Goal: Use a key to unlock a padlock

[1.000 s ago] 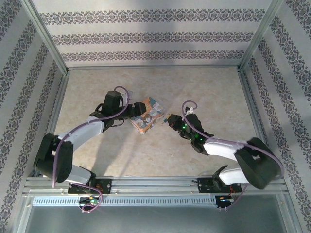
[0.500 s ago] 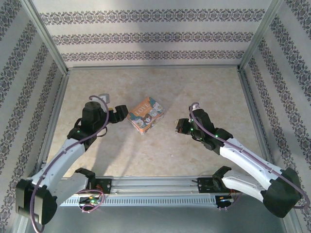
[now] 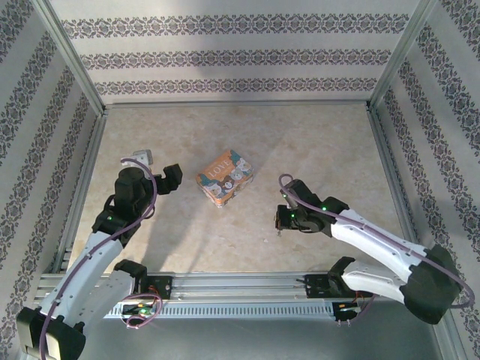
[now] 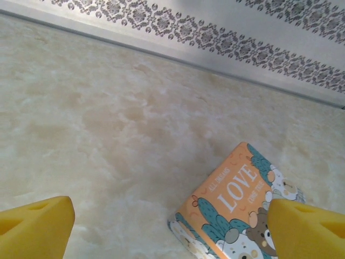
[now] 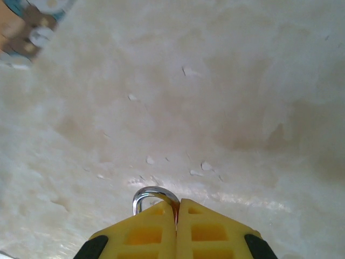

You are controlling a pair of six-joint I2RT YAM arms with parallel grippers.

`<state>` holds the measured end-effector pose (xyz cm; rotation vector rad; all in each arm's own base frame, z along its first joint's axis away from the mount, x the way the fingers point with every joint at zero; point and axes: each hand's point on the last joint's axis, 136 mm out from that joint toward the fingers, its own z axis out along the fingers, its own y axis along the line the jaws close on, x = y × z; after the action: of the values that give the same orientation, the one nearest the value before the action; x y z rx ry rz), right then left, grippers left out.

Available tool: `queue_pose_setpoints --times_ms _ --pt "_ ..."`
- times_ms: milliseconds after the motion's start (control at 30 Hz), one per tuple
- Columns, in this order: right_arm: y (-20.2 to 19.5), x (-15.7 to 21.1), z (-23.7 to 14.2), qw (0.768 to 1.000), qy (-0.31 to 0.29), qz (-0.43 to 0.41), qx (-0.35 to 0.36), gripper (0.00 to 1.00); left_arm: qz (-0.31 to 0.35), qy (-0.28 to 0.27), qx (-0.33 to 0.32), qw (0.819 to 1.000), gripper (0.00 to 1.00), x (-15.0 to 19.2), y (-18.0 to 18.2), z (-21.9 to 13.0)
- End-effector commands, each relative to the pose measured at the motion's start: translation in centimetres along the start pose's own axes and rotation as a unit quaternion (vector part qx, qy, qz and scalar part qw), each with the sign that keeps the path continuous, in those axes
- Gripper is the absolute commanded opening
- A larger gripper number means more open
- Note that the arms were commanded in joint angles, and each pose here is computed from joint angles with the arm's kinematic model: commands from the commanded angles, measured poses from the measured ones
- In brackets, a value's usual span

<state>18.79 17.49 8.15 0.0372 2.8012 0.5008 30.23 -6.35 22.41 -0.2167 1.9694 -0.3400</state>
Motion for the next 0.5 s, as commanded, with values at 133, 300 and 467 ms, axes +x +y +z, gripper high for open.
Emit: queue_pose_setpoints --times_ms 133,300,467 --pt "0.0 2.7 2.2 0.993 0.091 -0.053 0.055 0.00 0.011 0.001 -0.038 0.999 0.93 0.5 1.8 -0.2" --pt "1.2 2.8 3.9 0.989 0.112 -0.072 0.063 0.00 0.013 0.001 -0.042 0.999 0.93 0.6 2.0 -0.4" --pt "2.6 3.0 5.7 0.988 0.126 -0.079 0.051 0.00 0.014 0.002 -0.043 0.999 0.93 0.7 2.1 -0.5"
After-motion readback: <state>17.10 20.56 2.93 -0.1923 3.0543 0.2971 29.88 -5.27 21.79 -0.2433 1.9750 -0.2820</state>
